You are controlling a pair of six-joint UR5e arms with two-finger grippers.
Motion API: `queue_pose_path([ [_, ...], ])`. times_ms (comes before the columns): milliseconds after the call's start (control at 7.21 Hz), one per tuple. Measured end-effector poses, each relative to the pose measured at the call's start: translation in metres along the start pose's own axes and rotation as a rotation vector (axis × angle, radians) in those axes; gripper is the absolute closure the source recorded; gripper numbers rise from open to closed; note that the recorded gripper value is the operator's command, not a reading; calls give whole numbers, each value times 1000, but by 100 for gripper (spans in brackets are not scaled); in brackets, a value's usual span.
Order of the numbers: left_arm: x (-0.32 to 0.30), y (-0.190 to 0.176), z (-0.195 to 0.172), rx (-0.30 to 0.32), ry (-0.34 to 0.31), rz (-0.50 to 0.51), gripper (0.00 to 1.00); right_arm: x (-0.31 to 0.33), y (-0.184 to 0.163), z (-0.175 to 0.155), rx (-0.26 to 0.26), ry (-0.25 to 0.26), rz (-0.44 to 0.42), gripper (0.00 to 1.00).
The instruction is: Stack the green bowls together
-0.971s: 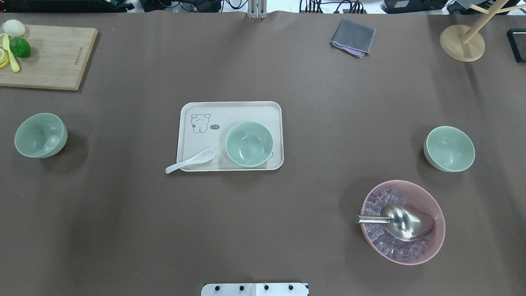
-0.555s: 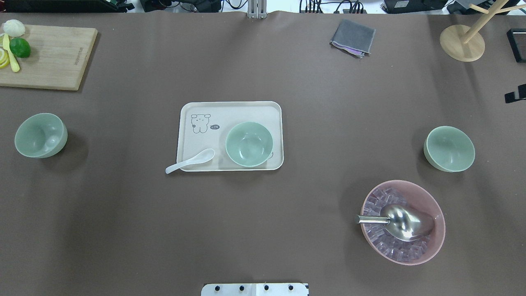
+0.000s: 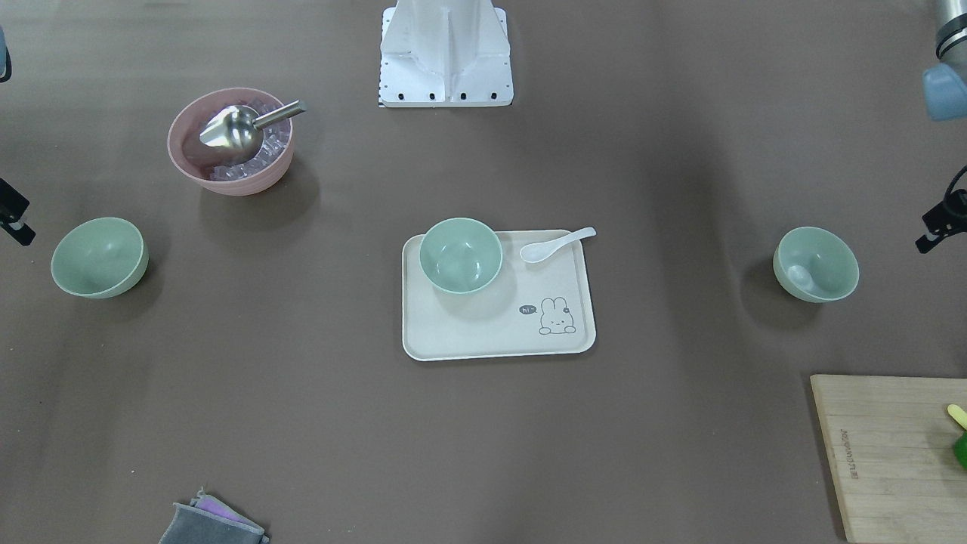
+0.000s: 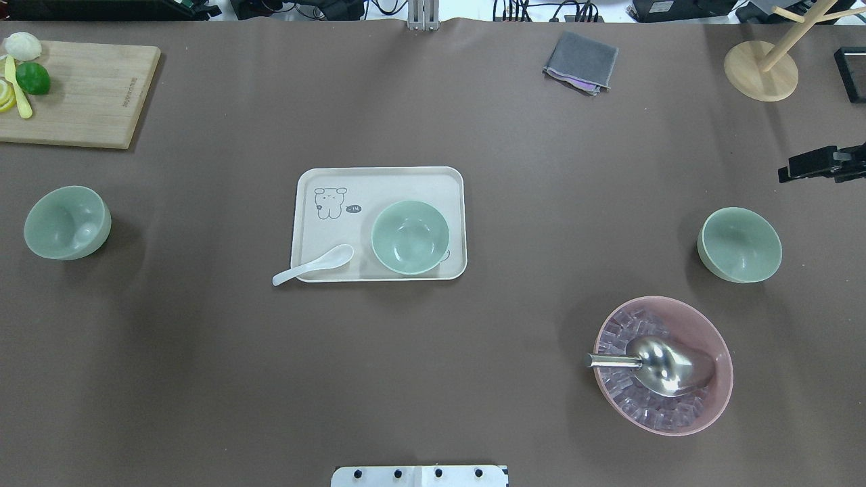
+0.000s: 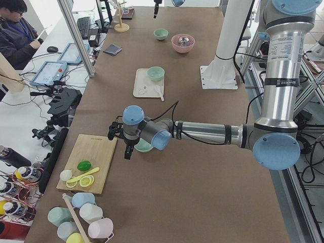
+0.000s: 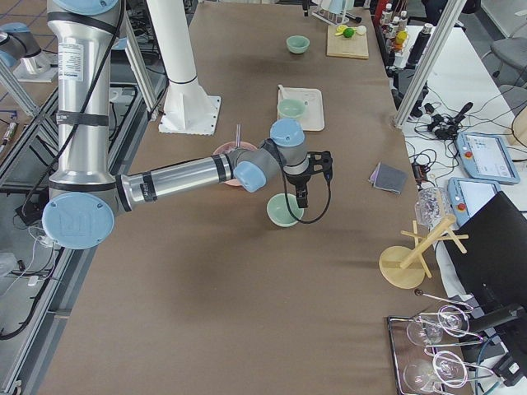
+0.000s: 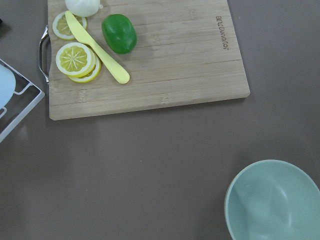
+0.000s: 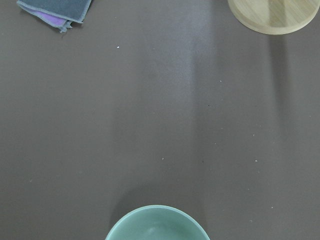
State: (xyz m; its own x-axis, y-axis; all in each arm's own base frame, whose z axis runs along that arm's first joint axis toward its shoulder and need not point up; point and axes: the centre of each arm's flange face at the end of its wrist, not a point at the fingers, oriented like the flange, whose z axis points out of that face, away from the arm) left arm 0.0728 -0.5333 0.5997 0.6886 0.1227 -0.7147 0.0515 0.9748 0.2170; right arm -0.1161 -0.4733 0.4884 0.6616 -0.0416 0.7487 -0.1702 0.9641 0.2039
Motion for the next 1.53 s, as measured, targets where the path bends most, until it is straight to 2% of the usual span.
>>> queue_pose_path([
  [139,13,-2,16,-21,-5,-1,12,-2,1,1,1,2,-6,1],
  [416,34,2,38,-49,-11,15,44,-1,3,2,10,-3,-20,0],
  [971,35,13,67,-67,-4,50,52,0,5,6,31,16,-34,0],
  [1527,33,20,71,-72,10,59,62,-1,9,11,42,31,-48,0],
])
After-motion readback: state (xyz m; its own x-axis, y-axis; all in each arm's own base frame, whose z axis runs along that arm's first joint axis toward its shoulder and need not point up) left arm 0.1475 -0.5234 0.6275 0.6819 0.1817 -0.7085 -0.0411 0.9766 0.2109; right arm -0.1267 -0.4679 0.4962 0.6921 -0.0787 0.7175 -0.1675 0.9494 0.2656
